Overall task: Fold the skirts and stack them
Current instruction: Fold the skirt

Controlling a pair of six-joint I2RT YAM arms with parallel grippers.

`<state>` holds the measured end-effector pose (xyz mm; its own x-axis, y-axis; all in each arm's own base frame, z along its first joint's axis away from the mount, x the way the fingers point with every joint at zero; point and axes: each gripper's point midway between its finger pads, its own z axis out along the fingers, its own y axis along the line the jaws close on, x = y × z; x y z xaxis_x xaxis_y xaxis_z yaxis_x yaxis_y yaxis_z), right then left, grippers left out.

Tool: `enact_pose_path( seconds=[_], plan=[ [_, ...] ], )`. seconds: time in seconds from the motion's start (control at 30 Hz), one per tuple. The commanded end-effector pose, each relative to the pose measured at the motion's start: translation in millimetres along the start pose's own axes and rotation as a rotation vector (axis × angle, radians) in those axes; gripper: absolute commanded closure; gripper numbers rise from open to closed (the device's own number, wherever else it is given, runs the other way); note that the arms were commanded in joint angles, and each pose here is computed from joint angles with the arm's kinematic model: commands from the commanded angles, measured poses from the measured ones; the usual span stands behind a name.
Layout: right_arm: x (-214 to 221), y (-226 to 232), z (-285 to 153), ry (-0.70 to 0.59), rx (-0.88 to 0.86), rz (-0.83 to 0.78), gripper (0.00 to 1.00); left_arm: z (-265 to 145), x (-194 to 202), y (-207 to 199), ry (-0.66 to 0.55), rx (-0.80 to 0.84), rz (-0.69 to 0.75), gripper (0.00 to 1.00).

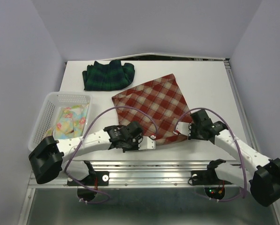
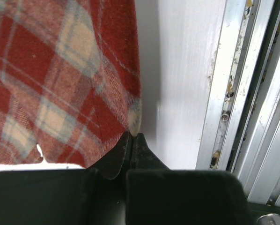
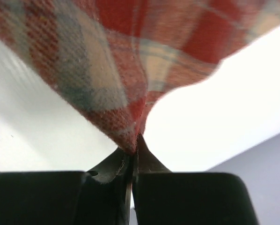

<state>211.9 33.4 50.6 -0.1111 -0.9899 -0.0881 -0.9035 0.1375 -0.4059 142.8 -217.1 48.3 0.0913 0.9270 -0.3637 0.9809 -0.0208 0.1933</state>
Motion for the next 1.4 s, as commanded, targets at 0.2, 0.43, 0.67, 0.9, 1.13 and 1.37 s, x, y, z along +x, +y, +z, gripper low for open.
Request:
enact_pose_path(
  seconds=[0.2,0.43,0.67,0.9,1.13,1.37],
  plan=[
    [-26.3,-81.1,-96.7,-0.081,0.192,0.101,0.99,-85.6,-29.4,67.9,-0.171,-0.203,-0.04,1.0],
    [-23.2,-89.0,-138.9,-0.098,0.225,0.14,0.99,-131.8,-51.7,57.6,-0.287,-0.17,-0.061,1.0],
    [-19.1,-83.5,-179.0,-0.131,0.219,0.172,0.99,-155.7,-56.3,24.4,-0.365,-0.028,-0.06,1.0],
    [-24.0,-90.2,-179.3,-0.141,0.226,0.159,0.99,-158.5,-56.0,13.8,-0.379,0.037,-0.116,1.0],
    [-53.4,-139.4,-145.0,-0.141,0.281,0.104,0.99,-136.6,-47.3,61.5,-0.354,-0.008,-0.278,1.0],
    [-73.8,-174.7,-119.6,-0.124,0.252,0.023,0.99,-135.0,-36.0,117.3,-0.333,-0.065,-0.309,1.0]
  ],
)
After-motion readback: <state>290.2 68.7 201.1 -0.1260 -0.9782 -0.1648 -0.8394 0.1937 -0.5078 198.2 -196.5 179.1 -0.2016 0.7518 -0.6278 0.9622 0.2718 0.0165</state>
